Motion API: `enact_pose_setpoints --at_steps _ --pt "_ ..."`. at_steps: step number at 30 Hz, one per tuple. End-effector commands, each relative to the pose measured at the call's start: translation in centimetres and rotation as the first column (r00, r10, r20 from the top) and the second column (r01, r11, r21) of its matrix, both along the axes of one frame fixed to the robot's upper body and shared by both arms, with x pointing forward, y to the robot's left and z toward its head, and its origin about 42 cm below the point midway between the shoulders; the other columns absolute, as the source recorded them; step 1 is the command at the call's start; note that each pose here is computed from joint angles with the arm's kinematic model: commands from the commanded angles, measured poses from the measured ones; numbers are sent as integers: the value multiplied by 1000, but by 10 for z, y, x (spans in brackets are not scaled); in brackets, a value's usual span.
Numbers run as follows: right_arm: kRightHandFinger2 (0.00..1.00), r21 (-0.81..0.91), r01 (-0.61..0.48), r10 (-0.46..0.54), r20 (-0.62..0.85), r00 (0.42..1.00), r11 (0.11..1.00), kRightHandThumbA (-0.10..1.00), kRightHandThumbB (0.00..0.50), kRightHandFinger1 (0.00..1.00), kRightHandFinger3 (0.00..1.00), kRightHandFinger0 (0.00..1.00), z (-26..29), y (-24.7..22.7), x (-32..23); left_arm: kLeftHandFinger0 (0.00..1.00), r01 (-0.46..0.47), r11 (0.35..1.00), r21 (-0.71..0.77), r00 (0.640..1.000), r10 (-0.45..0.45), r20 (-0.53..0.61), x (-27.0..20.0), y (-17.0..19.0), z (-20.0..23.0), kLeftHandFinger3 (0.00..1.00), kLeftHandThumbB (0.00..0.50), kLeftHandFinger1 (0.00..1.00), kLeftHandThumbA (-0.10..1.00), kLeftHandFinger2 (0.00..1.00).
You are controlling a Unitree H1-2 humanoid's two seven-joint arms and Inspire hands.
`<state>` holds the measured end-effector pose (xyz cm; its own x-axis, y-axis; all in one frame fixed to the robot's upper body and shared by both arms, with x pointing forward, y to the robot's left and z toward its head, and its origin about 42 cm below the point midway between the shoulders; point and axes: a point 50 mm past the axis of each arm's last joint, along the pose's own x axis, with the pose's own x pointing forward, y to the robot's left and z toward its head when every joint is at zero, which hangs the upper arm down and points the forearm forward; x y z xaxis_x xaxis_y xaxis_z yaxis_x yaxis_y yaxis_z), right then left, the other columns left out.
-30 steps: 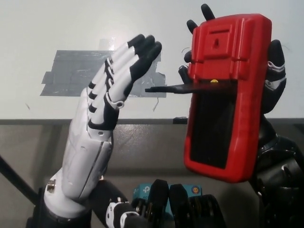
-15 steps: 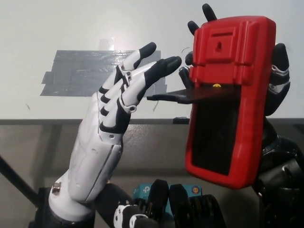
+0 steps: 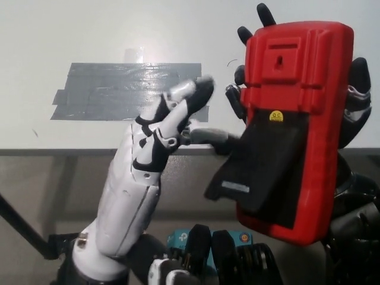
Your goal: The robot first picks the multimeter with right hand and then unfolds the black stand on the back of it using left hand
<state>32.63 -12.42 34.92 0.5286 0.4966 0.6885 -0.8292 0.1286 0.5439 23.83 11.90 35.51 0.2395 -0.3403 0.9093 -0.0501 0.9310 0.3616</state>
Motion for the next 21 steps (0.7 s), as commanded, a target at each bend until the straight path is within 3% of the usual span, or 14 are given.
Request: enact_pose_setpoints --at_steps 1,3,5,6,8,10,11,14,16,18,19,20,21 --pt "239 53 -15 10 81 997 999 -100 144 0 4 0 24 5 -12 370 23 999 -29 996 -21 91 -5 -10 -7 1000 365 0 1000 2" --pt "295 55 -5 1 85 996 998 -100 139 0 47 0 27 4 -12 334 30 999 -33 994 -26 103 -7 -16 -9 1000 284 0 1000 0" --pt "299 59 -10 5 85 996 998 -100 132 0 53 0 27 3 -12 307 28 999 -33 994 -25 103 -9 -17 -9 1000 271 0 1000 0" --pt "341 62 -10 4 90 996 998 -100 121 0 61 0 28 3 -11 222 20 999 -27 994 -17 111 -9 -18 -10 1000 245 0 1000 0" --pt "462 75 -16 9 86 996 997 -100 116 14 150 0 29 3 -11 131 13 1000 -16 994 -11 108 -11 -18 -11 1000 266 0 1000 0" --pt "551 88 -41 33 89 995 995 -100 105 67 372 0 30 3 -10 219 24 999 -29 993 -20 115 -9 -19 -11 1000 257 0 1000 0" --pt "560 85 -35 27 92 995 996 -100 110 79 436 0 31 3 -10 232 24 999 -40 993 -19 120 -8 -20 -12 1000 267 0 1000 0" --pt "557 94 -25 18 74 997 995 -100 121 82 481 0 31 3 -9 203 22 999 -38 993 -17 120 -9 -20 -13 1000 308 0 1000 0" --pt "553 89 -13 7 68 998 996 -100 119 70 487 0 30 2 -8 277 57 996 -64 992 -50 115 -11 -20 -9 1000 344 0 1000 0" --pt "557 86 -10 5 66 998 996 -100 121 76 494 0 31 2 -8 292 88 991 -105 990 -75 122 -12 -19 -5 1000 332 0 1000 4" --pt "551 92 3 -8 54 999 996 -100 127 70 488 0 31 1 -7 265 84 984 -154 989 -63 137 -12 -18 -4 1000 308 32 1000 336" --pt "554 100 1 -7 54 998 995 -100 127 77 502 0 31 2 -6 310 110 975 -195 987 -83 141 -12 -17 -2 1000 319 262 985 737" --pt "549 98 13 -17 42 999 995 -100 142 73 503 0 31 1 -6 497 46 978 -203 986 -13 163 -15 -12 0 1000 357 452 1000 726"
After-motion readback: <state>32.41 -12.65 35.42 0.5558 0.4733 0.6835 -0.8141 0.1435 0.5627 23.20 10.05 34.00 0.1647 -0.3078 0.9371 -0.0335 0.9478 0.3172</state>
